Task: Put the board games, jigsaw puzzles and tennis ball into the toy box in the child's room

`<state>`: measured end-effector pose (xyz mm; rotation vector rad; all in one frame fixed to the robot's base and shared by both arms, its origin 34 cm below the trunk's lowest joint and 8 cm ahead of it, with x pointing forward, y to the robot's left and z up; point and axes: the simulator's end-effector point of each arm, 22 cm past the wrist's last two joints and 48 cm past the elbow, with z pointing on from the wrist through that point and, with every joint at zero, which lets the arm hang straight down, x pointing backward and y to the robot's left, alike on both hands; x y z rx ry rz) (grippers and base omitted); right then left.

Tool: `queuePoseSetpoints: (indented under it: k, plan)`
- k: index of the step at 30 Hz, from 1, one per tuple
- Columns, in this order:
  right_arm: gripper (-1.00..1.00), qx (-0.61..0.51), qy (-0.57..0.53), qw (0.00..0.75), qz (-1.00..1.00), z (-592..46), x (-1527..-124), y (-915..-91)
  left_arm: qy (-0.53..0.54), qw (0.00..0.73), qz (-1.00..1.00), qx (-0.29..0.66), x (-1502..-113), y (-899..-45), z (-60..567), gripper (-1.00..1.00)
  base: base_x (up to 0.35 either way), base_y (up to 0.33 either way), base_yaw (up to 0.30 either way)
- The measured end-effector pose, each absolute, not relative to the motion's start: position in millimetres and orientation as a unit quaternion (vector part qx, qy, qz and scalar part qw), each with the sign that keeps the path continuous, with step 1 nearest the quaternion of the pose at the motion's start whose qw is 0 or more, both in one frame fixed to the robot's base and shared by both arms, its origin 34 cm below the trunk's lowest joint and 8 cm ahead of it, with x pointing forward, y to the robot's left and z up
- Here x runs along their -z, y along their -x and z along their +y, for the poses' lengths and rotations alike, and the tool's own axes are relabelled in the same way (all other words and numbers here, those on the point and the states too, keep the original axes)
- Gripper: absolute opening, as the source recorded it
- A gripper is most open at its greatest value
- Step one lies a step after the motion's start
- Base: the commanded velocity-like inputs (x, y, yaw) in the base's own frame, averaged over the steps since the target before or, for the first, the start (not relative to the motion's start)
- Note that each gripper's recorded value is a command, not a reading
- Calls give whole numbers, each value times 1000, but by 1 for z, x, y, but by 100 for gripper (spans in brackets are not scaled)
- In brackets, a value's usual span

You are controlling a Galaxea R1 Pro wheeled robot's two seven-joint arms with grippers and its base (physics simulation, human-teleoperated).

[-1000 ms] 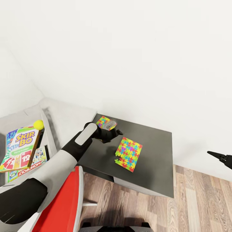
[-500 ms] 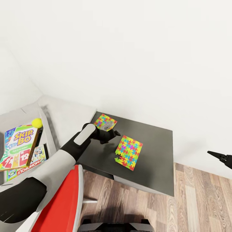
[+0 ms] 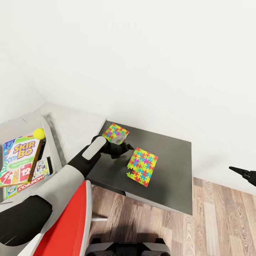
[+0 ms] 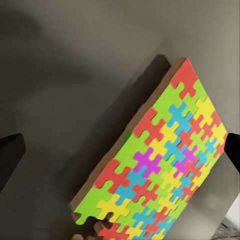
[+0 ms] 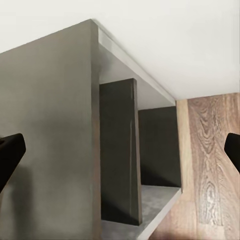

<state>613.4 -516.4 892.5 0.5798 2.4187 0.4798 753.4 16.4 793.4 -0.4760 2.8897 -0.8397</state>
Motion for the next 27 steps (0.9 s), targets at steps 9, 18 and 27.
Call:
queuePoseSetpoints:
  k: [9, 18, 27]
  plan:
    - [100, -179, -220, 294, 913, -516, -886, -612, 157, 43, 947, 277, -787, -753, 14, 100, 0, 0, 0]
    - [100, -178, -221, 290, 914, -517, -880, -611, 158, 38, 947, 278, -781, -752, 13, 100, 0, 0, 0]
    - [100, -177, -222, 288, 914, -517, -879, -611, 159, 36, 946, 280, -779, -751, 12, 100, 0, 0, 0]
